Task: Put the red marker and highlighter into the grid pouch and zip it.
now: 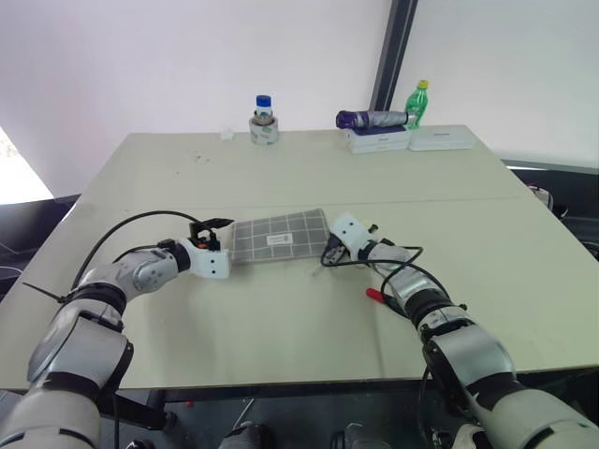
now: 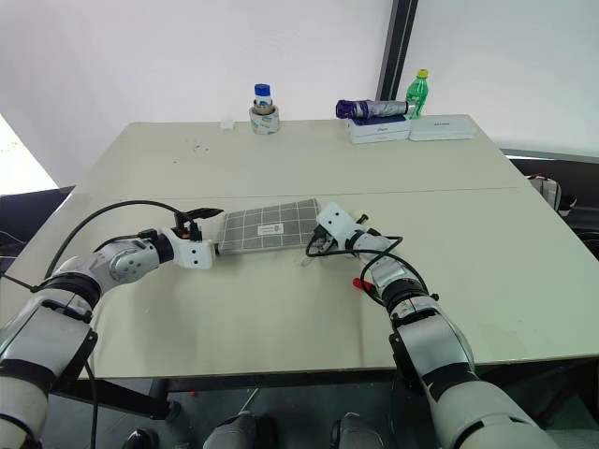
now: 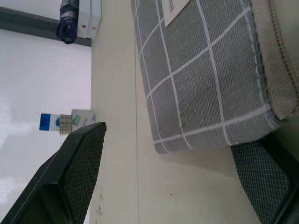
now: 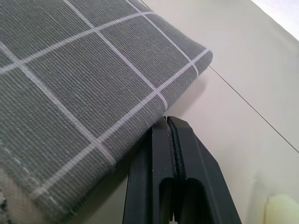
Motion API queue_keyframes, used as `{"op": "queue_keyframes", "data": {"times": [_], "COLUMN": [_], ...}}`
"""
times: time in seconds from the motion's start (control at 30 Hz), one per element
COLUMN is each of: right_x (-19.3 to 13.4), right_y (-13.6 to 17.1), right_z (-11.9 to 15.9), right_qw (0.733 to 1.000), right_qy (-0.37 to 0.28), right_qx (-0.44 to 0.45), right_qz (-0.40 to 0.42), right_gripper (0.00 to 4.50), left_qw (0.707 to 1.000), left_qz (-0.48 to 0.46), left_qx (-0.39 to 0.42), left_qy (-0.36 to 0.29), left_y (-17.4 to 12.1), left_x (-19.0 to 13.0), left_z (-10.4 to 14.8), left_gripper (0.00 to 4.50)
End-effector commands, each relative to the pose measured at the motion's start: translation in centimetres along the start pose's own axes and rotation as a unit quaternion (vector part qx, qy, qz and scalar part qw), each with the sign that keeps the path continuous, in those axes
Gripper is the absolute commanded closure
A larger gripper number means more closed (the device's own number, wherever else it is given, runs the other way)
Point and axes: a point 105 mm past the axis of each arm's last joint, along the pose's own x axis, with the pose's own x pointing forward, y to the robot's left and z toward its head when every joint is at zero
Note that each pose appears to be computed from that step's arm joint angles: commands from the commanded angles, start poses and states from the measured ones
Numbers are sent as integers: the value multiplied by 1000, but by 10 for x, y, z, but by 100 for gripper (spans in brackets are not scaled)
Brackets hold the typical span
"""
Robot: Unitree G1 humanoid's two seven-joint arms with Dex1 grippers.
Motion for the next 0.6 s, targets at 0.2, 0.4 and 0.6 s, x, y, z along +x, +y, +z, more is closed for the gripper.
{"op": "queue_keyframes", "data": {"times": [0.2,0.4,0.6], "right_x": [6,6,1], "right_y": [-2,-1,0], "right_z": [26,25,38], "right_qw": [999,999,995], "right_qy": [-39,-39,-81], "right_qx": [-17,-16,18], "right_qz": [8,11,48], "right_gripper": [450,450,450], "left_qw": [995,995,994], "left_qz": [-74,-82,-61], "left_qx": [-17,-33,-80], "left_qy": [-61,-54,-52], "left_y": [-40,-44,-35], "left_x": [0,-2,-9], "left_z": [23,21,16], "left_gripper": [110,432,447]}}
